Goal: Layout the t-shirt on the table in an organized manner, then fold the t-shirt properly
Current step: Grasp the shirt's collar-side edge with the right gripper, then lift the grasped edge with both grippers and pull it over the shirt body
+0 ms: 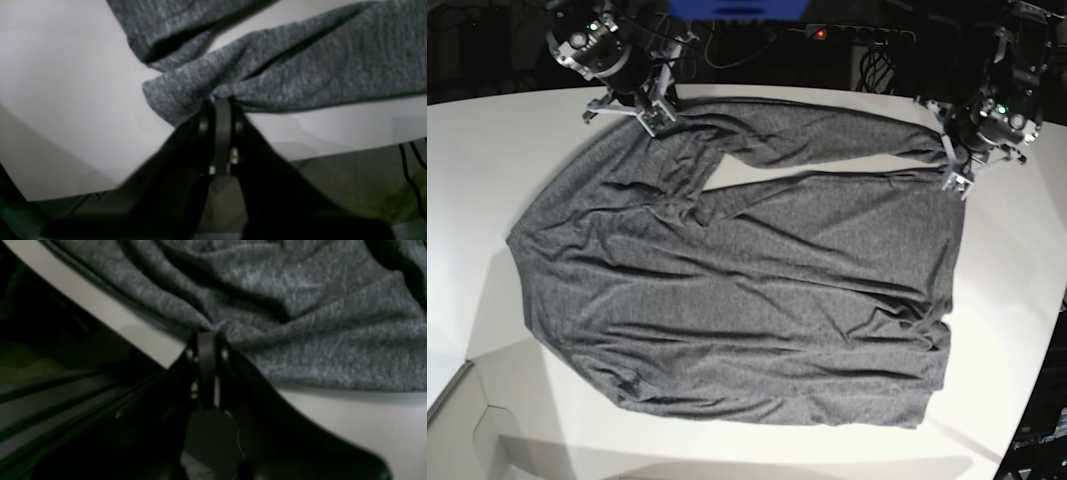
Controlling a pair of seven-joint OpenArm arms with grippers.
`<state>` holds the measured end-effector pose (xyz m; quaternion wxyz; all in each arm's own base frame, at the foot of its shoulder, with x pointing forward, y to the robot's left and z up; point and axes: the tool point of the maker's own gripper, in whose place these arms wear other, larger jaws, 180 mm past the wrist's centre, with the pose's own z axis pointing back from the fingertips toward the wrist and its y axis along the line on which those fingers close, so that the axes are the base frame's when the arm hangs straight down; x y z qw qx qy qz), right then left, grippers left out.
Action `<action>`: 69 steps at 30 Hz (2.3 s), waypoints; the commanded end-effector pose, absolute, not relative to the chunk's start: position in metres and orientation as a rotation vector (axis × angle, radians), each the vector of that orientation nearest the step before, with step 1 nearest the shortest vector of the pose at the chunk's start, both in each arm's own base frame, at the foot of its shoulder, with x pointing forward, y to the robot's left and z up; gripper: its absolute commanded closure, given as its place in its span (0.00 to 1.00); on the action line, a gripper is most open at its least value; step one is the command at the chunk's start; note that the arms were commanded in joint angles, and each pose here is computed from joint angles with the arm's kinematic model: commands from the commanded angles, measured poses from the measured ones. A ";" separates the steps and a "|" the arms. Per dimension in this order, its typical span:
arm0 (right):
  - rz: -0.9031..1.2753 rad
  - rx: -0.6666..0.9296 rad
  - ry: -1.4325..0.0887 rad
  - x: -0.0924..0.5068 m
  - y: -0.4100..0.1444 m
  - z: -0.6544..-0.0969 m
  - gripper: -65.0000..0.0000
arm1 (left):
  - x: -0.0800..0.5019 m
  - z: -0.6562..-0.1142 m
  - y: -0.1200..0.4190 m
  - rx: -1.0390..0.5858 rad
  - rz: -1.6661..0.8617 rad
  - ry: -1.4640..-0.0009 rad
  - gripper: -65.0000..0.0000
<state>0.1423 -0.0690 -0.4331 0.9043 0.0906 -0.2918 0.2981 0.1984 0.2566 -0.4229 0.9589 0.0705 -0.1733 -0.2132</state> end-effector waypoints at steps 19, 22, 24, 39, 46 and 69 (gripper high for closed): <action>0.638 0.190 -0.718 0.164 -0.058 -0.391 1.00 | 0.228 -0.366 0.278 0.234 -0.397 -0.520 1.00; 0.641 0.184 -0.742 0.172 -0.058 -0.386 1.00 | 0.230 -0.364 0.278 0.235 -0.397 -0.526 1.00; 0.643 0.180 -0.757 0.178 -0.058 -0.383 1.00 | 0.230 -0.365 0.279 0.236 -0.395 -0.523 1.00; 0.623 0.172 -0.910 0.232 -0.044 -0.351 1.00 | 0.240 -0.356 0.286 0.254 -0.374 -0.553 1.00; 0.636 0.151 -0.987 0.261 -0.042 -0.332 1.00 | 0.260 -0.344 0.282 0.256 -0.372 -0.606 1.00; 0.606 0.092 -0.965 0.351 -0.049 -0.354 1.00 | 0.314 -0.367 0.297 0.245 -0.323 -0.562 1.00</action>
